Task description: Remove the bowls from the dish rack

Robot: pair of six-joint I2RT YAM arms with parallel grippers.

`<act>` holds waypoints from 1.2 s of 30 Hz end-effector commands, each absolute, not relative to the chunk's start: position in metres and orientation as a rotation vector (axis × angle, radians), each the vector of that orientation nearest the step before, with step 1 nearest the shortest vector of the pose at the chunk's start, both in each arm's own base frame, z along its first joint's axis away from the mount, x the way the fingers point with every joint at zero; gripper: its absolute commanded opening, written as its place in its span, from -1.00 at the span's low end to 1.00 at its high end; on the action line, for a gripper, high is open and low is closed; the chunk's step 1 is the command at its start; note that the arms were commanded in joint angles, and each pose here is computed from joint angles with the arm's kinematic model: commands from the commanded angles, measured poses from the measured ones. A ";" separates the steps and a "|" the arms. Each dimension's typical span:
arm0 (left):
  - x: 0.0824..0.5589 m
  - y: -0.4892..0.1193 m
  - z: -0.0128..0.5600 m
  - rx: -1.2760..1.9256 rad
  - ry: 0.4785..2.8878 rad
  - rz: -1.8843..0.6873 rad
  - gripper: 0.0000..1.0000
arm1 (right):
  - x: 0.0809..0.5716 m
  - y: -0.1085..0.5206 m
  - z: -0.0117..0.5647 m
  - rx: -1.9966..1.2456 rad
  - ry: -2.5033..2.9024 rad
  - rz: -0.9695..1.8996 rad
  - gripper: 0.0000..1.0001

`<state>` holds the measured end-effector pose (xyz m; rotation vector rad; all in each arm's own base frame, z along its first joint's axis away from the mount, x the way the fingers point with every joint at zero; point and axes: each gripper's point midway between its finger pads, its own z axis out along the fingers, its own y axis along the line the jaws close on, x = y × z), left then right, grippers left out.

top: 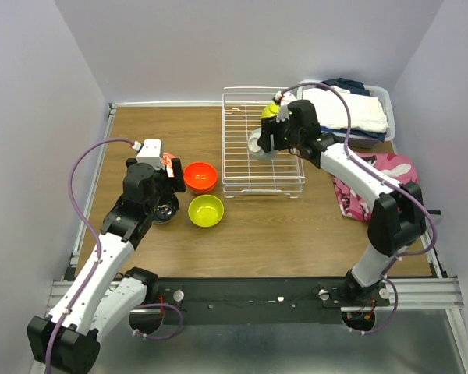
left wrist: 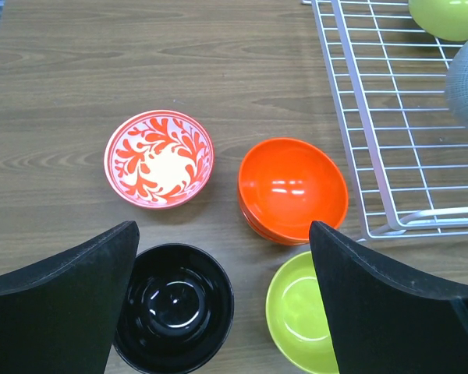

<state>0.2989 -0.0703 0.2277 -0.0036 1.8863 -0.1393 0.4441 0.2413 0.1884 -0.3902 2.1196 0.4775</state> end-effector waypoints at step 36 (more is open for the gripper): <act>0.313 -0.098 0.234 -0.230 2.171 -0.403 0.98 | 0.282 0.314 0.281 -0.953 0.944 -0.831 -0.19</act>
